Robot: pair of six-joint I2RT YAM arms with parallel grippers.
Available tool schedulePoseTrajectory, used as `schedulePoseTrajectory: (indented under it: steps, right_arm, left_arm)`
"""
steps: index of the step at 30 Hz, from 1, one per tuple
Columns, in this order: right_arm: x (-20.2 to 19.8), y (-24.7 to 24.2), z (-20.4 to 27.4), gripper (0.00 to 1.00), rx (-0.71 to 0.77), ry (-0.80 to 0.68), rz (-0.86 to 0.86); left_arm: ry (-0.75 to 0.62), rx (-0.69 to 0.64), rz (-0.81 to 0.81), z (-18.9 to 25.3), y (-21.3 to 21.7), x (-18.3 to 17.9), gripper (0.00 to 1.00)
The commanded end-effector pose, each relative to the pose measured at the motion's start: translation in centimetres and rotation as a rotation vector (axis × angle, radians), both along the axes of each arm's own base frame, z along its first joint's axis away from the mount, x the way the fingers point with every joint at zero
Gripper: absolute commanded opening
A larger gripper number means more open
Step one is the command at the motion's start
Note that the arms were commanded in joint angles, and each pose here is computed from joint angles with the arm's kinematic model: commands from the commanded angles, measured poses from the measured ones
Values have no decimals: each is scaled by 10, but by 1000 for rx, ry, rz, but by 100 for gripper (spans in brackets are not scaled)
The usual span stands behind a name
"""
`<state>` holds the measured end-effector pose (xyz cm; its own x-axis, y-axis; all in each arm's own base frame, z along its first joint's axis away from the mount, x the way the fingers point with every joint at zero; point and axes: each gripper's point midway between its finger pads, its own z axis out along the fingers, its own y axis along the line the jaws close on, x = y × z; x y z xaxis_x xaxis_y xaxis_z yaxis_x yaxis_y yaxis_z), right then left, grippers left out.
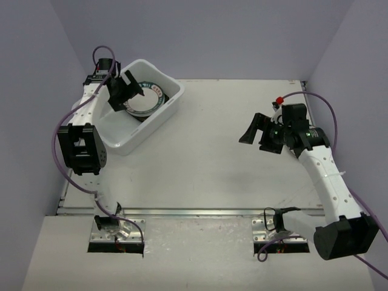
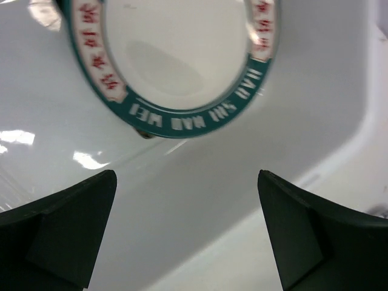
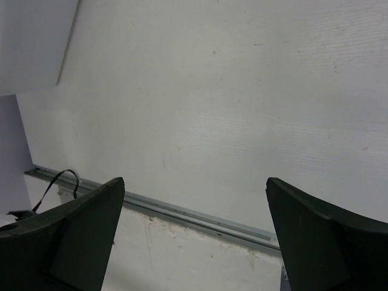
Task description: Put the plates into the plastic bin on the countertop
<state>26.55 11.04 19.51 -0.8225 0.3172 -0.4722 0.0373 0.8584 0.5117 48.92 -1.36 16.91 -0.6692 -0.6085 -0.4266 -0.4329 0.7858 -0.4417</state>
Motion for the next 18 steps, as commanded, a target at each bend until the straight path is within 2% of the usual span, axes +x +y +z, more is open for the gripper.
schedulePoseTrajectory:
  steps: [1, 3, 6, 7, 11, 15, 16, 18]
  right_arm:
    - [0, -23, 42, 99, -49, -103, -153]
    - [-2, -34, 60, 99, -70, -156, -216]
    - [-12, -39, 96, 99, -63, -271, -227]
    - [-15, -42, 108, 99, -61, -307, -250]
    - [-39, -51, 147, 99, -6, -419, -330]
    - [-65, -51, 164, 99, 78, -450, -376]
    - [-70, -51, 165, 99, 85, -455, -378]
    - [-79, -49, 155, 99, 95, -414, -373]
  left_arm:
    - [-363, 1, -321, 143, -114, -17, 100]
    - [-357, -70, -440, 138, -164, -41, 100]
    - [-391, -156, -531, 123, -218, -57, 100]
    - [-336, -210, -582, 97, -246, -75, 100]
    - [-288, -370, -714, 53, -335, -106, 100]
    - [-205, -513, -782, 14, -429, -130, 100]
    - [-207, -528, -789, 12, -439, -132, 100]
    - [-165, -617, -810, -11, -490, -141, 100]
